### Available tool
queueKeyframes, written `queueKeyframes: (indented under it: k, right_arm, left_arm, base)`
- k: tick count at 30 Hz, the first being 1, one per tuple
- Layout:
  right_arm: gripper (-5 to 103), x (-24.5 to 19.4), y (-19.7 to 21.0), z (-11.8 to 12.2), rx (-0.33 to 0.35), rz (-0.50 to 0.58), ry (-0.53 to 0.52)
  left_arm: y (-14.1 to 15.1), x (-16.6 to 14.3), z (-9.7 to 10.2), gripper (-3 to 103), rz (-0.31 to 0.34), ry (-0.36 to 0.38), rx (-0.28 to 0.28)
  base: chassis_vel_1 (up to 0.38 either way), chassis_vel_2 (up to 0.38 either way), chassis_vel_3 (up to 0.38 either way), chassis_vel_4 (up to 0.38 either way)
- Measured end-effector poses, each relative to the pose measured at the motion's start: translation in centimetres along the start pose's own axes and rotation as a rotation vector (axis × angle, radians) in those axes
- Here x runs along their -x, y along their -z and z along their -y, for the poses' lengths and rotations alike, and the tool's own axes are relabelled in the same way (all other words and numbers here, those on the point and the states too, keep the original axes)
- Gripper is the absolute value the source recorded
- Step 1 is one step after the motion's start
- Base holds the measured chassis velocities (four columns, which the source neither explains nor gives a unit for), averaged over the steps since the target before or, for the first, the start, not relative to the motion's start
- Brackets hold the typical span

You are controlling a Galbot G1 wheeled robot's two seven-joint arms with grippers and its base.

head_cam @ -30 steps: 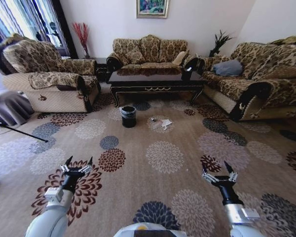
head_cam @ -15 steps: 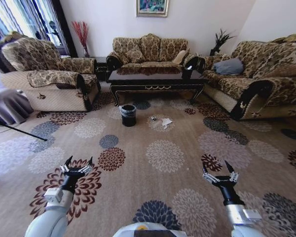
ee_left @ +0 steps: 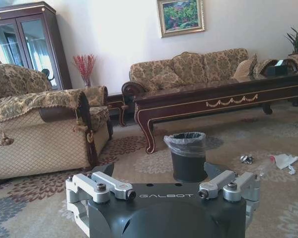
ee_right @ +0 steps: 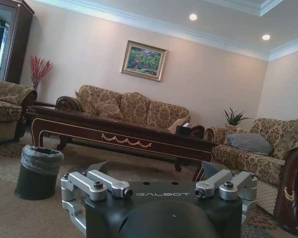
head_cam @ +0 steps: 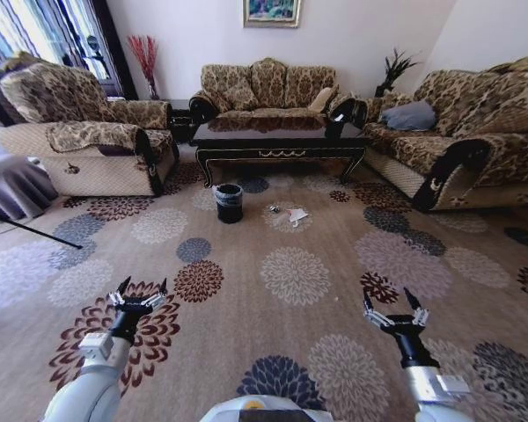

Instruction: Move to the front of the table and pick up the trash from the floor, then place it into the trash bin.

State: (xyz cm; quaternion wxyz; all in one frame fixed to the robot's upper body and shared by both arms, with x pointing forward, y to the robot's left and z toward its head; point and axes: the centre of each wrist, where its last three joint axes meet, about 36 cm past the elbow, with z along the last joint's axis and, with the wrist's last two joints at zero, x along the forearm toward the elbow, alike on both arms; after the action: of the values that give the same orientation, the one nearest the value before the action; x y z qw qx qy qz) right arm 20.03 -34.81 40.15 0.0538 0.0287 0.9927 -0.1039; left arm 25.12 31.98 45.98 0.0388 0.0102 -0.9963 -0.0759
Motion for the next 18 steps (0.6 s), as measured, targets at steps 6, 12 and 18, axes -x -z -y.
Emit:
queueKeyframes:
  k: [6,12,18]
  right_arm:
    - [100,-0.12,0.07,0.14,-0.001,0.0,-0.003]
    - [100,-0.14,0.12,0.14,-0.001,0.002,-0.004]
    - [100,-0.2,-0.06,-0.03,0.0,-0.003,-0.005]
  left_arm:
    - [-0.09,-0.13,0.07,100,-0.006,0.003,-0.005]
    - [-0.29,-0.12,-0.01,100,-0.01,0.005,-0.007]
    - [-0.57,-0.08,0.0,100,-0.012,0.008,-0.012]
  base:
    - [0.0,0.0,0.0,0.0]
    - [0.0,0.0,0.0,0.0]
    - [0.0,0.0,0.0,0.0]
